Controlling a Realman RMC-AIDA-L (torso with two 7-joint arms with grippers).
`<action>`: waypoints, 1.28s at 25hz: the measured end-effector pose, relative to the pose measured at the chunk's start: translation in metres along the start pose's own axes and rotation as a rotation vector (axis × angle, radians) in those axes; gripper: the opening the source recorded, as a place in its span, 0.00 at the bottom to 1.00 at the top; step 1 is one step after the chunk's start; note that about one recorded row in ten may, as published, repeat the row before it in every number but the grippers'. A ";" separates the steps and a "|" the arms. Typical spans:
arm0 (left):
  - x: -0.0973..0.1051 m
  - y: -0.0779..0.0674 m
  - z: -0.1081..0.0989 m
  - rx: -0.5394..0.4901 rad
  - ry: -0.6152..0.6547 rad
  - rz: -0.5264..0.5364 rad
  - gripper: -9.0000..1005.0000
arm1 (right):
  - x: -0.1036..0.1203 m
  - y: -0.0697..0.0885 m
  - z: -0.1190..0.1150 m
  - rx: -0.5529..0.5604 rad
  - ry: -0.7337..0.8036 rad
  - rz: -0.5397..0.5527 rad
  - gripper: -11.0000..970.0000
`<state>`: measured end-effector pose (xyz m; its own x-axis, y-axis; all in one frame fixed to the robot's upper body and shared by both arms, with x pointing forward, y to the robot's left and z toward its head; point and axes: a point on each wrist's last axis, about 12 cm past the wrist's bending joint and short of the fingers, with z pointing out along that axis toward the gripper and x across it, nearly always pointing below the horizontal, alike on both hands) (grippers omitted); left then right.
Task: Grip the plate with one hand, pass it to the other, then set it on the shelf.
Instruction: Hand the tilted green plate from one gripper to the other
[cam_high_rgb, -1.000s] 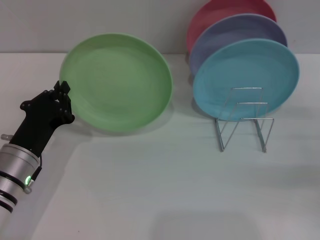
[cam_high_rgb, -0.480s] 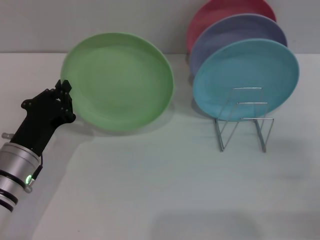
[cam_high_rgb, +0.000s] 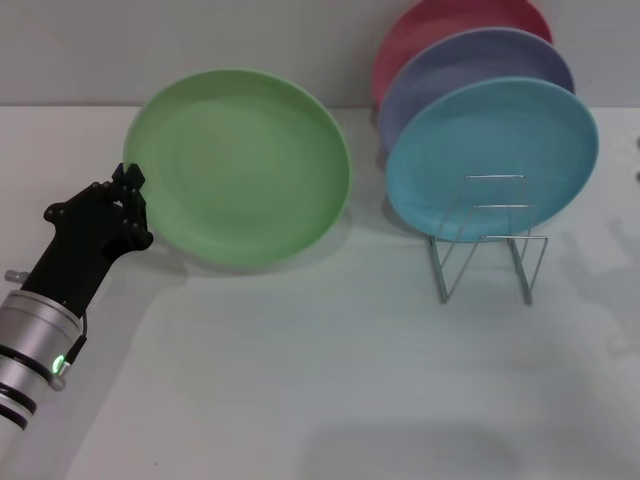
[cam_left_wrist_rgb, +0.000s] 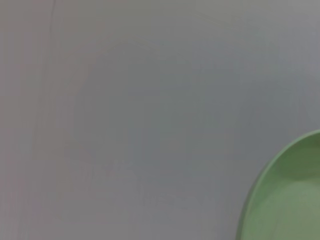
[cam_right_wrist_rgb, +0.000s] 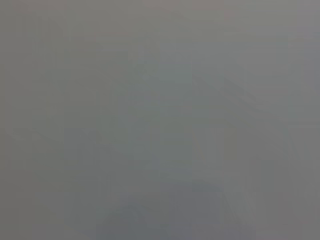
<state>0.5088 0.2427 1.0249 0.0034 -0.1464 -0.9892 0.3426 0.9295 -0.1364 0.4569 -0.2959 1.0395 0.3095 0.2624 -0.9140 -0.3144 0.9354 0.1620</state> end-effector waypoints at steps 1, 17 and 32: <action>-0.001 -0.001 -0.001 -0.006 -0.007 0.001 0.06 | 0.002 0.003 0.002 -0.010 0.013 0.003 0.72; 0.002 -0.037 -0.012 -0.096 -0.032 0.084 0.06 | 0.028 0.032 0.041 -0.212 0.171 0.024 0.72; 0.002 -0.056 -0.027 -0.209 -0.042 0.097 0.06 | 0.051 0.066 0.059 -0.356 0.328 0.040 0.72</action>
<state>0.4646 0.1991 1.0288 0.0675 -0.0629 -0.9957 0.1371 0.9891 -0.0532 0.5048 -0.2063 1.0256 0.0092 0.1546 -0.9879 -0.6252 0.7719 0.1150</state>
